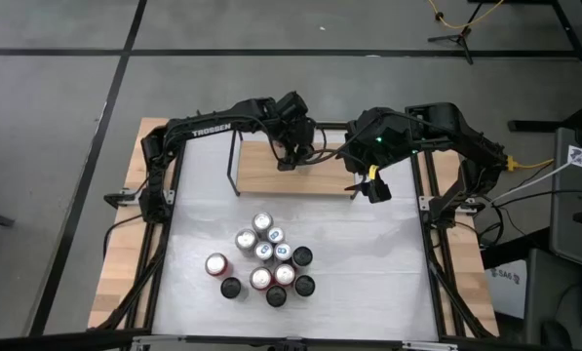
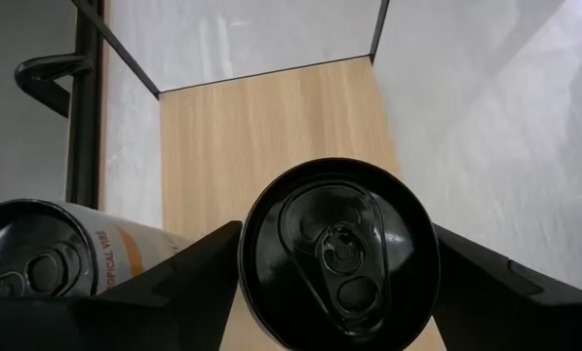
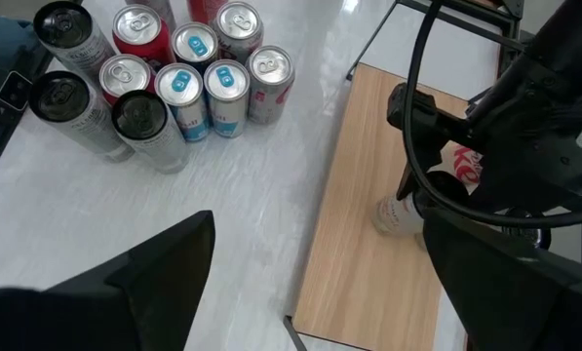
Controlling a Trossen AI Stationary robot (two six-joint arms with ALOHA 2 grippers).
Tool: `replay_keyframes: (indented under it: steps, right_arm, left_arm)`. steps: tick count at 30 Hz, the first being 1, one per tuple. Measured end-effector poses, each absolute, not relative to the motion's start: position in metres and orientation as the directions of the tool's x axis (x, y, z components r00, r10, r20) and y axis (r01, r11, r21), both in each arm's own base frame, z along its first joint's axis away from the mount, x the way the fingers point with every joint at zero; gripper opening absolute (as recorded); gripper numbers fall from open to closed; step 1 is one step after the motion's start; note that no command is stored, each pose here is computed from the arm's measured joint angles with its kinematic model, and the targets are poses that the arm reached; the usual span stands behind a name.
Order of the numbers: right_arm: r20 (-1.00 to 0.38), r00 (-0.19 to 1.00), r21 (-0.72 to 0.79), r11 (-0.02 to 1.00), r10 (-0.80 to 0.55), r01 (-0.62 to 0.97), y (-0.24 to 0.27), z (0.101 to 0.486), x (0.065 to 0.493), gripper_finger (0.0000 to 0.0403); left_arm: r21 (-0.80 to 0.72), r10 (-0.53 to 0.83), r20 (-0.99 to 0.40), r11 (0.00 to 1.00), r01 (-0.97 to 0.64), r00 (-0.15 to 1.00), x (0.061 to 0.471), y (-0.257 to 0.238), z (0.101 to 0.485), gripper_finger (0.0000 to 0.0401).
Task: Place canned beverage on shelf
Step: Put the white yellow soda can onto the shelf aligned with the other white yellow soda can
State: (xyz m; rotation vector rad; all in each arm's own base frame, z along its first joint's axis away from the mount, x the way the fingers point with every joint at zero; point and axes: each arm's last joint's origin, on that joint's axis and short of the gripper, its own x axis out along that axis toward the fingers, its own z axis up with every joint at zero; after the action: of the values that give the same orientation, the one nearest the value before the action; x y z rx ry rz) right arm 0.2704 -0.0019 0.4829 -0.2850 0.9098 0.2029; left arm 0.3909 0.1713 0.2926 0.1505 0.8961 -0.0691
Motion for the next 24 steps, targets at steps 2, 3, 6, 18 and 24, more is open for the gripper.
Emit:
replay_keyframes:
  steps: [2, 3, 6, 18, 24]
  right_arm:
    - [-0.799, 0.599, -0.157, 0.943, 0.052, -0.292, -0.0018, 0.4829, 0.2704, 0.0363]
    - [-0.799, 0.599, -0.157, 0.943, 0.053, -0.292, -0.0019, 0.4829, 0.2704, 0.0363]
    - [-0.799, 0.599, -0.157, 0.943, 0.053, -0.293, -0.0018, 0.4829, 0.2704, 0.0363]
    - [-0.799, 0.599, -0.157, 0.943, 0.053, -0.292, -0.0019, 0.4828, 0.2704, 0.0363]
    - [-0.799, 0.599, -0.157, 0.943, 0.053, -0.292, -0.0019, 0.4828, 0.2704, 0.0363]
  left_arm:
    - [0.105, 0.007, -0.783, 0.987, 0.12, 0.622, 0.3909, 0.1714, 0.2925, 0.0275]
    - [0.107, 0.01, -0.783, 0.987, 0.119, 0.621, 0.3908, 0.1716, 0.2925, 0.0275]
    - [0.11, 0.014, -0.784, 0.987, 0.116, 0.62, 0.3908, 0.1718, 0.2925, 0.0275]
    - [0.109, 0.016, -0.785, 0.988, 0.113, 0.62, 0.3906, 0.172, 0.2925, 0.0275]
    - [0.108, 0.016, -0.785, 0.988, 0.112, 0.619, 0.3906, 0.172, 0.2924, 0.0275]
